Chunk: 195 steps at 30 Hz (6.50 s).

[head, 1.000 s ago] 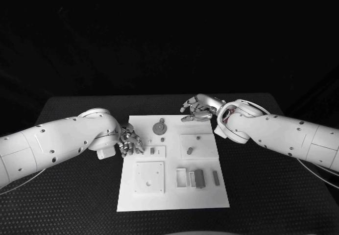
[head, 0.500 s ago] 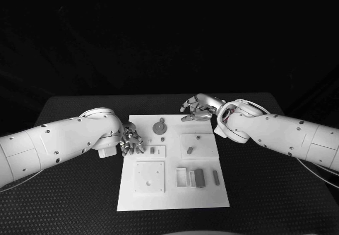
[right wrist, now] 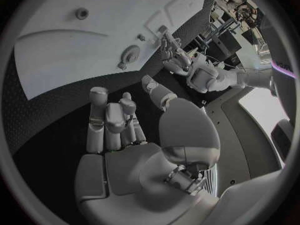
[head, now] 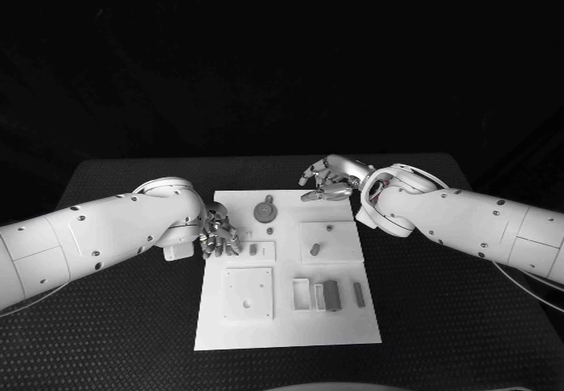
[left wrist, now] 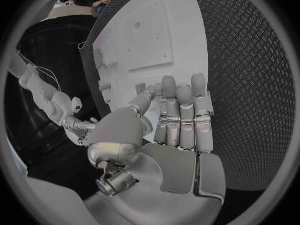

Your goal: Assemble the parts on the task board

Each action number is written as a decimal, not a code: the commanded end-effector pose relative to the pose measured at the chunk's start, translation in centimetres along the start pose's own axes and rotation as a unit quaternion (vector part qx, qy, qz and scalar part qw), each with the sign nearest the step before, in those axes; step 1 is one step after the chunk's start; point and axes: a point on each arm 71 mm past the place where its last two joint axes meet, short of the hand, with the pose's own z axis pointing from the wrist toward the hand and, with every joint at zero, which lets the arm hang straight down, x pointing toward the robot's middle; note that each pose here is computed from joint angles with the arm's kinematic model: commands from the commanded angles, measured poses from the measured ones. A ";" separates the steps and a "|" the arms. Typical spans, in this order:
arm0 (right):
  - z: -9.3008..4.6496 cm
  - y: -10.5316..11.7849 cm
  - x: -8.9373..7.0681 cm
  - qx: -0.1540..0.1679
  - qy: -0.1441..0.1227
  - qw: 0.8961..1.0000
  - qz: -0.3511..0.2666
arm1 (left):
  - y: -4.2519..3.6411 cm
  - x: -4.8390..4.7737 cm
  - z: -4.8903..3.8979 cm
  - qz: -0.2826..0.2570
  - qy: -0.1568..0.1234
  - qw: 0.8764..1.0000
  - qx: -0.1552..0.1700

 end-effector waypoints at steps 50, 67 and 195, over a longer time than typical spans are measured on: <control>0.1 0.2 0.2 -0.004 0.007 1.000 0.001 | -0.62 -0.01 1.03 0.037 0.027 0.999 -0.021; 0.1 0.2 0.2 -0.004 0.006 1.000 0.001 | -0.67 -0.25 1.18 0.031 0.014 0.999 -0.024; 0.1 -0.7 -0.5 0.007 -0.024 1.000 0.003 | -6.99 0.30 0.08 0.216 -0.267 0.895 0.285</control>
